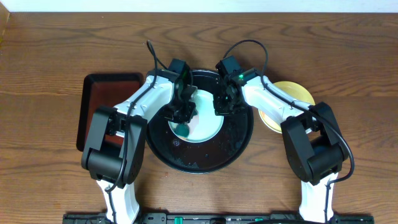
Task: Clean dirty plates on tray and stack at the side
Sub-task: 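Scrub the held pale green plate with the sponge in left gripper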
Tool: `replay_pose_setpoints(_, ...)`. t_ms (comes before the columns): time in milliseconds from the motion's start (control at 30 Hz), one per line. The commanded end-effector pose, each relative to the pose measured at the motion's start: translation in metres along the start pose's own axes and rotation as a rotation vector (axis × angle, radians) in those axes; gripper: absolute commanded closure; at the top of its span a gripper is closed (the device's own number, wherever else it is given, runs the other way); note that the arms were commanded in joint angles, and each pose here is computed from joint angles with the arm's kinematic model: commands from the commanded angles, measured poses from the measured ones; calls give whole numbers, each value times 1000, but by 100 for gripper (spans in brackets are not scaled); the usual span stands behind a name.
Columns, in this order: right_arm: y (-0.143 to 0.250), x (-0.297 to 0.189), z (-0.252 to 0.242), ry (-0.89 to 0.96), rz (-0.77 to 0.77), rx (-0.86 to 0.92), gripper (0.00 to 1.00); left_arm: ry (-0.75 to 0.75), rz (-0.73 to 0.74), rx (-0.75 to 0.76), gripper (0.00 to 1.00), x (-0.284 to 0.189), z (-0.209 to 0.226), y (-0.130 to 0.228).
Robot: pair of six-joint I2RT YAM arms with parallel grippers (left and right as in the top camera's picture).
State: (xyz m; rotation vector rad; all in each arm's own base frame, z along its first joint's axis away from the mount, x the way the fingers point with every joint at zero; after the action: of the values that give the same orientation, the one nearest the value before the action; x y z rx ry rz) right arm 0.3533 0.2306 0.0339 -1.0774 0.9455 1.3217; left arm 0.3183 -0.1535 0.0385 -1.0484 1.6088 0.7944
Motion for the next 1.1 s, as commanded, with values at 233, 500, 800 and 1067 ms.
replay_pose_setpoints(233, 10, 13, -14, 68, 33, 22, 99, -94, -180, 77, 92, 5, 15, -40)
replay_pose_setpoints(500, 10, 13, -14, 68, 33, 22, 99, -497, -233, -222, 93, -22, 70, -41)
replay_pose_setpoints(800, 10, 13, -15, 73, 32, 23, 99, -466, -48, -358, 93, -27, 58, 7)
replay_pose_setpoints(1067, 11, 12, -16, 77, 34, 23, 99, -3, 91, -120, 92, -18, -9, 20)
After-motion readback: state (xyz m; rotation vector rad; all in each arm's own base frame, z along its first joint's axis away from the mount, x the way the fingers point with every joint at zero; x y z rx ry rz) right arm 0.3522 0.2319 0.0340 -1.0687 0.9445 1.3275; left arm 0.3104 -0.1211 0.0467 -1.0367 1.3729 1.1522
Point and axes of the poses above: each gripper's point midway between its finger pads, its own x axis out along the fingers, its own z axis along the line the jaws close on, y = z × x, the point moved 3 cm from there along -x, back along the fingers, and after that the axes turned 3 degrees about x, right-handed, at the moved point
